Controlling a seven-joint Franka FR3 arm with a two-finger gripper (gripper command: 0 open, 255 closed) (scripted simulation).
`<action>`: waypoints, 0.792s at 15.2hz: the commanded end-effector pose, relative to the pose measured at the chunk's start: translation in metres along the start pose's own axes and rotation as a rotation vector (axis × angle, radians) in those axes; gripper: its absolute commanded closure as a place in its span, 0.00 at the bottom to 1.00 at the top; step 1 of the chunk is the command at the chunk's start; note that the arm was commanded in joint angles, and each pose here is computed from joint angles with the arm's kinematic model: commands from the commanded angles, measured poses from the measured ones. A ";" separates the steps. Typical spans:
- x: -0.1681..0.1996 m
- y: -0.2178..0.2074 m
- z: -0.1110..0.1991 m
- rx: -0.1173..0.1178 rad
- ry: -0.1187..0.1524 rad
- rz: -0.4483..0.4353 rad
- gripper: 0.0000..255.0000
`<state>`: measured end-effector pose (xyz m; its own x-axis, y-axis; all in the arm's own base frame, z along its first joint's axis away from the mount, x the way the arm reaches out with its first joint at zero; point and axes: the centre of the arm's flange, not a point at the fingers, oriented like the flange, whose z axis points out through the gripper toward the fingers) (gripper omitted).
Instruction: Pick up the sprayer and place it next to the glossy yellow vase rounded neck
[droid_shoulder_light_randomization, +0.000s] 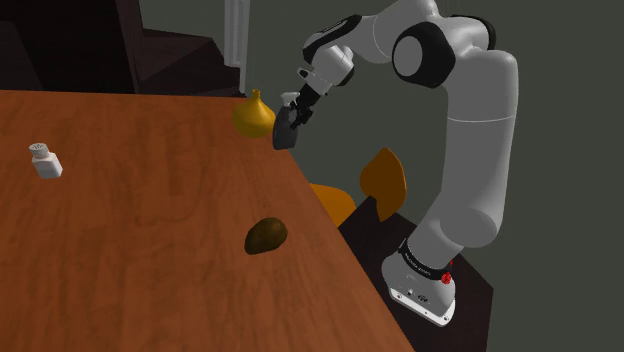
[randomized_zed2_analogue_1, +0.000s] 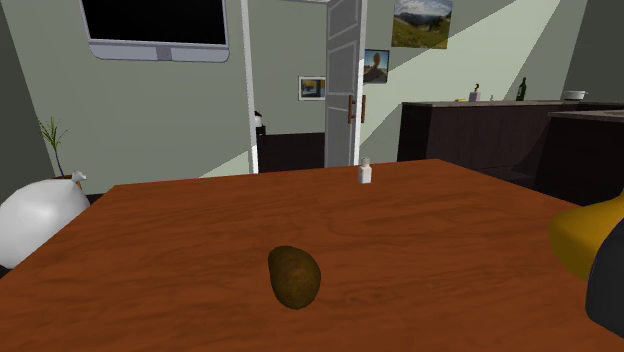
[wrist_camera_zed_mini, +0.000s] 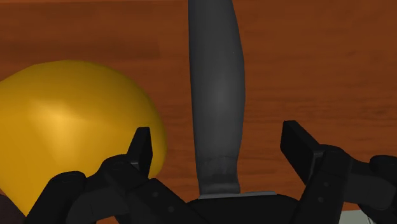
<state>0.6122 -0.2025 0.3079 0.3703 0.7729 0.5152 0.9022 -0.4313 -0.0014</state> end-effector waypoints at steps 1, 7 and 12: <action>0.000 0.000 0.000 0.000 0.000 0.000 0.00; 0.000 0.000 -0.050 0.000 0.000 0.000 0.00; 0.000 0.000 -0.050 0.000 0.000 0.000 0.00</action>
<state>0.6012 -0.2257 0.3507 0.3703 0.7729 0.5152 0.9022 -0.4313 -0.0013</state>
